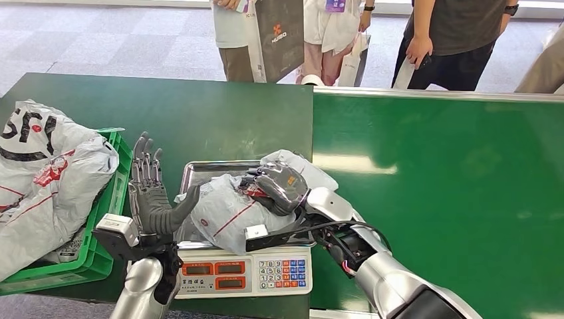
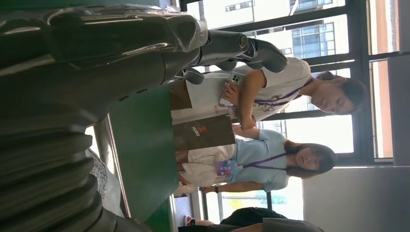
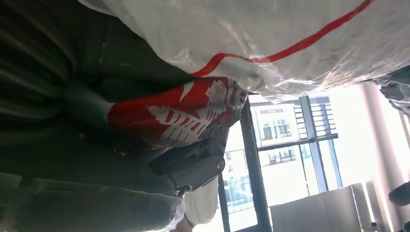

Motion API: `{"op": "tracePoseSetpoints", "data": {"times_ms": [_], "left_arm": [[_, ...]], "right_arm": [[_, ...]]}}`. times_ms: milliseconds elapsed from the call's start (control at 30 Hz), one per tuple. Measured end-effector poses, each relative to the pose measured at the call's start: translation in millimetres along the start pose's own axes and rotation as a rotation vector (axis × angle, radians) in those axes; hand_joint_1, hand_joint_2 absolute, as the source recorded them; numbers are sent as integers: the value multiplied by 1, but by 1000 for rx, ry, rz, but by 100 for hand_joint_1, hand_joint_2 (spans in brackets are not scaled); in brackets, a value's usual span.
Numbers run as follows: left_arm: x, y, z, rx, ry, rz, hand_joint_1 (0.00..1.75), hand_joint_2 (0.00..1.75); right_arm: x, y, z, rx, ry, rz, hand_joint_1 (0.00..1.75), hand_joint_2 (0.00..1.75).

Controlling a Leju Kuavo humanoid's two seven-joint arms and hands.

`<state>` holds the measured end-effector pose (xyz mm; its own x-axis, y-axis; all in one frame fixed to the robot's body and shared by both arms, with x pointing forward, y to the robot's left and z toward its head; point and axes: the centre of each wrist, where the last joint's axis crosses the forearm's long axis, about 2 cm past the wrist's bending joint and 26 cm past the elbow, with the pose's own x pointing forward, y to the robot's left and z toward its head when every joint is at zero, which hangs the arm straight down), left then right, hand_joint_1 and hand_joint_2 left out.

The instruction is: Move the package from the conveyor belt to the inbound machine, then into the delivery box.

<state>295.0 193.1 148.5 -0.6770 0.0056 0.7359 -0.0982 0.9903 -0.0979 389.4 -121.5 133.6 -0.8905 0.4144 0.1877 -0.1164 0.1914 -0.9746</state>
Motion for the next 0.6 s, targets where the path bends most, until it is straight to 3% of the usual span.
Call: {"op": "tracePoseSetpoints", "data": {"times_ms": [167, 600], "left_arm": [[0, 0, 0, 1, 0, -2, 0, 175], [0, 3, 0, 5, -4, -18, 0, 175]], "right_arm": [[0, 2, 1, -28, -4, 16, 0, 175], [8, 0, 5, -371, 40, 13, 0, 175]]}}
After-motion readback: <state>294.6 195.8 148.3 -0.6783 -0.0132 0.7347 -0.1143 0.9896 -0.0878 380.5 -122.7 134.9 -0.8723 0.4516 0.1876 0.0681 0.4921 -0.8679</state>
